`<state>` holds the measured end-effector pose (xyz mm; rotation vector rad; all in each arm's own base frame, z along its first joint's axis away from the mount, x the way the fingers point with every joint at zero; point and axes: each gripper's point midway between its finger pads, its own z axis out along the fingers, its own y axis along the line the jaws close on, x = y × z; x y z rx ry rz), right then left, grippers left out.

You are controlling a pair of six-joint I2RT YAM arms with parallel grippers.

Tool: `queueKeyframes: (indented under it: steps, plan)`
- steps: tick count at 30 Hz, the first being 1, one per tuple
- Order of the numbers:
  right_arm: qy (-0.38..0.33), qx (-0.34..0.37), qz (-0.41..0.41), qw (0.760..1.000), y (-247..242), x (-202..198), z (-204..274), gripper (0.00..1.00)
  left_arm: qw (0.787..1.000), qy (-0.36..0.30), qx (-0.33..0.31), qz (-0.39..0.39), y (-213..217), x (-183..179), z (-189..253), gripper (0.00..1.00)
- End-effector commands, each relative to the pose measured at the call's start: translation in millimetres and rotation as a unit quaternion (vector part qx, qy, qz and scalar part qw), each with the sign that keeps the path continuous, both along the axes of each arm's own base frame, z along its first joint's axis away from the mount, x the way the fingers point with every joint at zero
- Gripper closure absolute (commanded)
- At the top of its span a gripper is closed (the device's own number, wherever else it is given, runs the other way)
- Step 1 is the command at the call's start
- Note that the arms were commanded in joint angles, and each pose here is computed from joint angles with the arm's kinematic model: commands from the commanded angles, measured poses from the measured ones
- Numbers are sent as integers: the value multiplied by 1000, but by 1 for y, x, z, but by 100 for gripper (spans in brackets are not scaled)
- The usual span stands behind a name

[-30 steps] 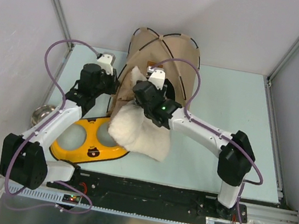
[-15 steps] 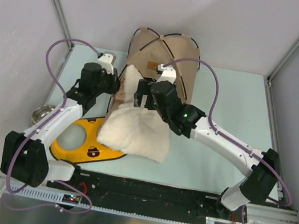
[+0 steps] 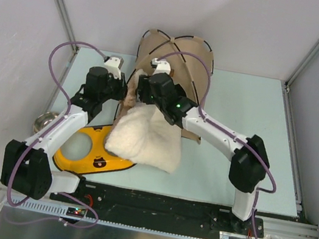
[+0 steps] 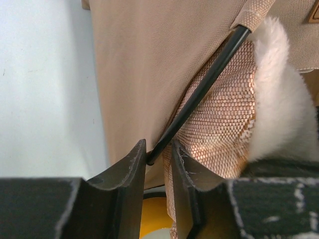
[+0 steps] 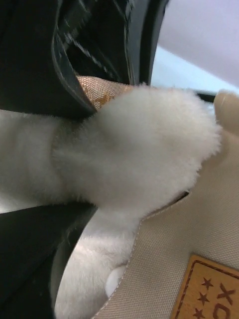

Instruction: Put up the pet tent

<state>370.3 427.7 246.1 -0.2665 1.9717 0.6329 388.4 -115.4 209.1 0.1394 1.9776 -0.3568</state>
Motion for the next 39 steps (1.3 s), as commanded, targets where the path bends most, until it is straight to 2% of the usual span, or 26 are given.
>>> queueKeyframes:
  steps: [1,2,4,6,10,14,23,29,31,33,36,39]
  plan:
    - [0,-50,-54,997,-15,25,-18,48,1000,-2,-19,-21,-11,-1,7,70]
    - [6,-60,-65,996,-21,25,-28,65,1000,0,-18,-20,-11,-1,6,69]
    - [15,-76,-93,993,-35,24,-44,88,1000,1,-17,-16,-10,0,5,70]
    - [28,-92,-123,988,-53,18,-64,97,1000,1,-18,-15,-10,1,6,70]
    - [56,-113,-189,974,-84,12,-99,100,1000,0,-21,-15,-10,2,7,70]
    - [73,-131,-253,956,-100,24,-114,100,1000,-1,-25,-16,-12,2,10,70]
    - [43,-114,-303,945,-84,79,-89,100,999,0,-31,-16,-13,2,11,69]
    - [44,-106,-299,947,-71,92,-88,100,999,2,-34,-16,-14,1,10,69]
    - [43,-99,-279,954,-66,89,-85,96,999,2,-34,-15,-13,1,11,69]
    - [29,-79,-250,964,-59,82,-72,83,999,0,-35,-14,-13,1,12,69]
    - [6,-60,-212,975,-57,63,-49,59,999,2,-37,-11,-13,3,12,69]
    - [-3,-46,-182,982,-56,44,-29,42,999,3,-38,-9,-13,4,11,68]
